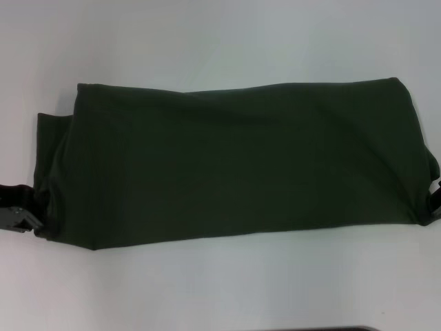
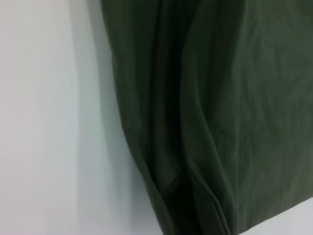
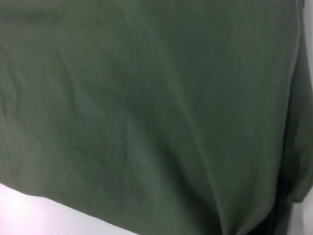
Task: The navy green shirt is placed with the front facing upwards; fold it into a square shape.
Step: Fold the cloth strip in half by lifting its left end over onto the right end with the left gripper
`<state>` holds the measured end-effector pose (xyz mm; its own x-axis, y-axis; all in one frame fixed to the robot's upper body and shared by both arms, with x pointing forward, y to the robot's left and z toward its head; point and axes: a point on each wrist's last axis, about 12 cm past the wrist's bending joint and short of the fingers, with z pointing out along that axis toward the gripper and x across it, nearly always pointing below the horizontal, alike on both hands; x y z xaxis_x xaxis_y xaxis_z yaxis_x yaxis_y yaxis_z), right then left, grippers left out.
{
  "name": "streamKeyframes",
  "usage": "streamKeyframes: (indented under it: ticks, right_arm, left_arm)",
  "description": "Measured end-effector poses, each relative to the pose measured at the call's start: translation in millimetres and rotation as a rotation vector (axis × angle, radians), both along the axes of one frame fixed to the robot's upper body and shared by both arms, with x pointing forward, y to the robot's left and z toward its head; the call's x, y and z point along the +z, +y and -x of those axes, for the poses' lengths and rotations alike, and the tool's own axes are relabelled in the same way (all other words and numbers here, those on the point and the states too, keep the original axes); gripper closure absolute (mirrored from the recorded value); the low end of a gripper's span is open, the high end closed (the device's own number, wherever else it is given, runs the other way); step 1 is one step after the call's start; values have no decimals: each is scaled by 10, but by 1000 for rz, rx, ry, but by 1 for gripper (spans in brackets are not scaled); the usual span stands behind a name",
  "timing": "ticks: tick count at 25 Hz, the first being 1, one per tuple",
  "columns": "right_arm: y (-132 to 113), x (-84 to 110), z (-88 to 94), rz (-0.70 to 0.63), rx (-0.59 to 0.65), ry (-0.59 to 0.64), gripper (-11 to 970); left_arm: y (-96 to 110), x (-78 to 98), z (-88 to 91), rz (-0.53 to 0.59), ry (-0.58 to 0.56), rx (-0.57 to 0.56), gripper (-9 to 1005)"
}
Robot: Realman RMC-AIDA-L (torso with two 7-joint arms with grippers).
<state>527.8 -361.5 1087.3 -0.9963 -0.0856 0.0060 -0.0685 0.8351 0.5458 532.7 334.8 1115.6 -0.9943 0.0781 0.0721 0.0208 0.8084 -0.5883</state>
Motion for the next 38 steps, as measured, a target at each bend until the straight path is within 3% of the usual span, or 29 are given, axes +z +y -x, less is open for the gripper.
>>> streamKeyframes:
  ticks: [17, 23, 27, 34, 38]
  right_arm:
    - [-29, 59, 13, -21, -19, -4, 946]
    - [-105, 145, 15, -56, -48, -27, 867]
    - [-158, 167, 32, -53, -58, -27, 679]
    - [-407, 285, 57, -4, -119, -52, 419]
    - [-522, 537, 33, -36, -161, -139, 325]
  left_arm:
    - [37, 28, 24, 28, 6, 11, 888]
    - [168, 80, 46, 30, -19, 62, 849]
    - [241, 96, 54, 16, -20, 84, 707]
    - [496, 193, 68, -72, -55, 179, 552]
    - [548, 397, 32, 62, -180, 236, 463]
